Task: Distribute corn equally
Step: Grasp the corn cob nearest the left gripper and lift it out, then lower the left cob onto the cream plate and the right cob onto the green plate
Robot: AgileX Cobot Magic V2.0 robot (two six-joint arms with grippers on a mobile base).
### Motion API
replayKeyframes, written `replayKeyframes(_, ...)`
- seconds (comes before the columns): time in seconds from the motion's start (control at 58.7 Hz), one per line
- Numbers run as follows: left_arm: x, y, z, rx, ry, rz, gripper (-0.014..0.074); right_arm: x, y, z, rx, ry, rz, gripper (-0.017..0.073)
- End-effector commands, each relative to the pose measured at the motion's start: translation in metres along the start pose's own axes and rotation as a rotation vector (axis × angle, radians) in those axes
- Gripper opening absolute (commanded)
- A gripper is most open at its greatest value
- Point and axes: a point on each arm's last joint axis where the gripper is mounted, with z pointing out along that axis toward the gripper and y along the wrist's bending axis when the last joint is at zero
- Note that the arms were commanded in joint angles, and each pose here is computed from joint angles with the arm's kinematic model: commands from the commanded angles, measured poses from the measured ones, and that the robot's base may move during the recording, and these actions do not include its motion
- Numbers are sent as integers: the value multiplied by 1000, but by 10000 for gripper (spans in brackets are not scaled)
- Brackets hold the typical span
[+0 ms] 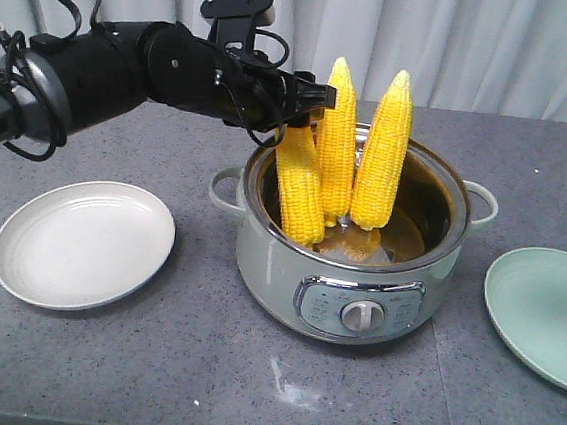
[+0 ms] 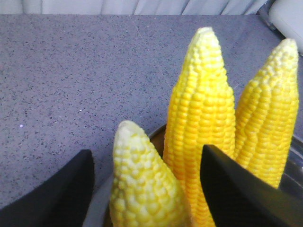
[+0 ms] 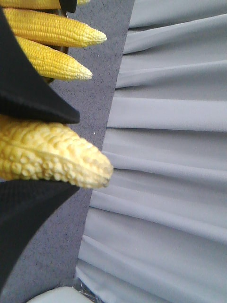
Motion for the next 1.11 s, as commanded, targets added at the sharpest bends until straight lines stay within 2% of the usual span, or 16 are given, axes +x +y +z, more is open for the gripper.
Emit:
replayKeyframes(0.0,-25,-15,-26,49,-130,-2,465,-15,-1,-13,39,-104,1,-5)
replayKeyframes(0.102,-24,-15,-25,47,-114,-2,447,-15,-1,-13,38,-103,0,-5)
replayKeyframes(0.205,-23,-15,-25,45,-101,-1,392,-15,-1,-13,38,-103,0,-5)
replayKeyframes(0.545,-22,-17,-32,47,-66,2,18,-14,-1,-13,34,-96,1,-5)
replayKeyframes(0.665,-34,-25,-60,66,-114,16,-8,-14,-1,-13,34,-96,1,-5)
replayKeyframes(0.733,-45,-31,-87,74,-164,62,-7,-14,-1,-13,32,-96,5,-5)
replayKeyframes(0.869,-64,-45,-158,60,-292,204,-8,-14,-1,-13,28,-92,24,-5)
replayKeyframes(0.954,-72,-51,-211,16,-384,298,-8,-13,0,-13,24,-86,28,-5)
replayKeyframes(1.04,-73,-53,-261,-45,-454,372,-8,-12,0,-13,17,-74,27,-5)
replayKeyframes(1.091,-71,-52,-287,-84,-476,396,-8,-11,1,-13,11,-60,26,-5)
